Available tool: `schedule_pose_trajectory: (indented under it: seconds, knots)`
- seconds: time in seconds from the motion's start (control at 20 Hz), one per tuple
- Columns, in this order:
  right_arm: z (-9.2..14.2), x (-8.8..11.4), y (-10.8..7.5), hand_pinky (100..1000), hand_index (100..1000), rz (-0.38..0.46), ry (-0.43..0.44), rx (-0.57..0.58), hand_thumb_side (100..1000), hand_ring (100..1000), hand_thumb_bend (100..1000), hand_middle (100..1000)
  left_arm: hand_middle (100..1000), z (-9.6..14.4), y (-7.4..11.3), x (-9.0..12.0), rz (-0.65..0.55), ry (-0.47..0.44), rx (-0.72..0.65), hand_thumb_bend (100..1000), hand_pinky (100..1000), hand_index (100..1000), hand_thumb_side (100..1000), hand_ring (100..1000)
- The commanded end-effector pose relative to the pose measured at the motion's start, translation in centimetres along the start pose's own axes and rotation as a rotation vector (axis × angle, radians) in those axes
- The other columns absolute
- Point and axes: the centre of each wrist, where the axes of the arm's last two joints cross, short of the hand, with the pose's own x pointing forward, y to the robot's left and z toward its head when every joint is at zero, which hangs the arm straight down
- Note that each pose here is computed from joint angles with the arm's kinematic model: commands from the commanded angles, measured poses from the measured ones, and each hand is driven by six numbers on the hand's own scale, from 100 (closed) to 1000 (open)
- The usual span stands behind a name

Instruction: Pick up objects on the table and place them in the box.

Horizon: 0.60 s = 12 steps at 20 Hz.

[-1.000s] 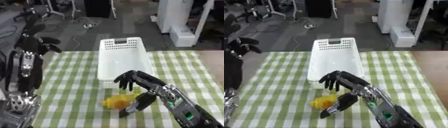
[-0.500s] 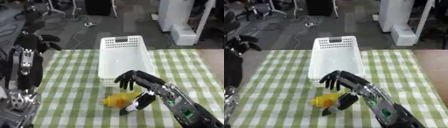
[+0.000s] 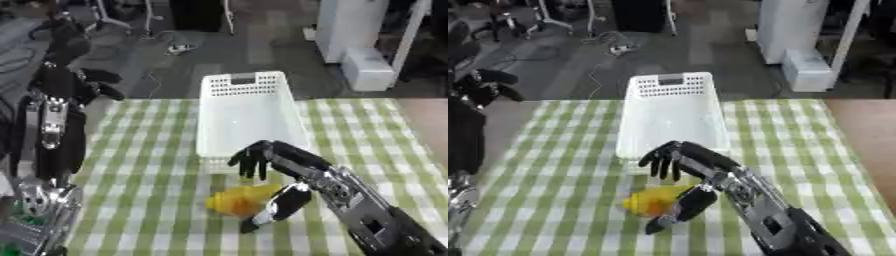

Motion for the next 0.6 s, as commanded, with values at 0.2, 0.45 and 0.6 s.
schedule_pose_trajectory:
  seconds: [0.2, 0.45, 0.6]
  knots:
    - [-0.39, 0.33, -1.04, 450, 787, 0.022, -0.018, -0.016, 292, 569, 905, 577, 1000, -0.63, -0.12, 0.63, 0.006, -0.034, -0.004, 256, 457, 811, 765, 601]
    - [-0.75, 0.03, -0.85, 441, 769, 0.021, -0.006, 0.001, 278, 566, 906, 574, 1000, -0.71, -0.17, 0.66, 0.01, -0.037, -0.002, 257, 458, 811, 765, 601]
    - [-0.88, -0.39, -0.42, 440, 770, 0.02, 0.007, 0.016, 287, 565, 898, 573, 1000, -0.76, -0.22, 0.68, 0.012, -0.038, -0.003, 258, 458, 811, 764, 601]
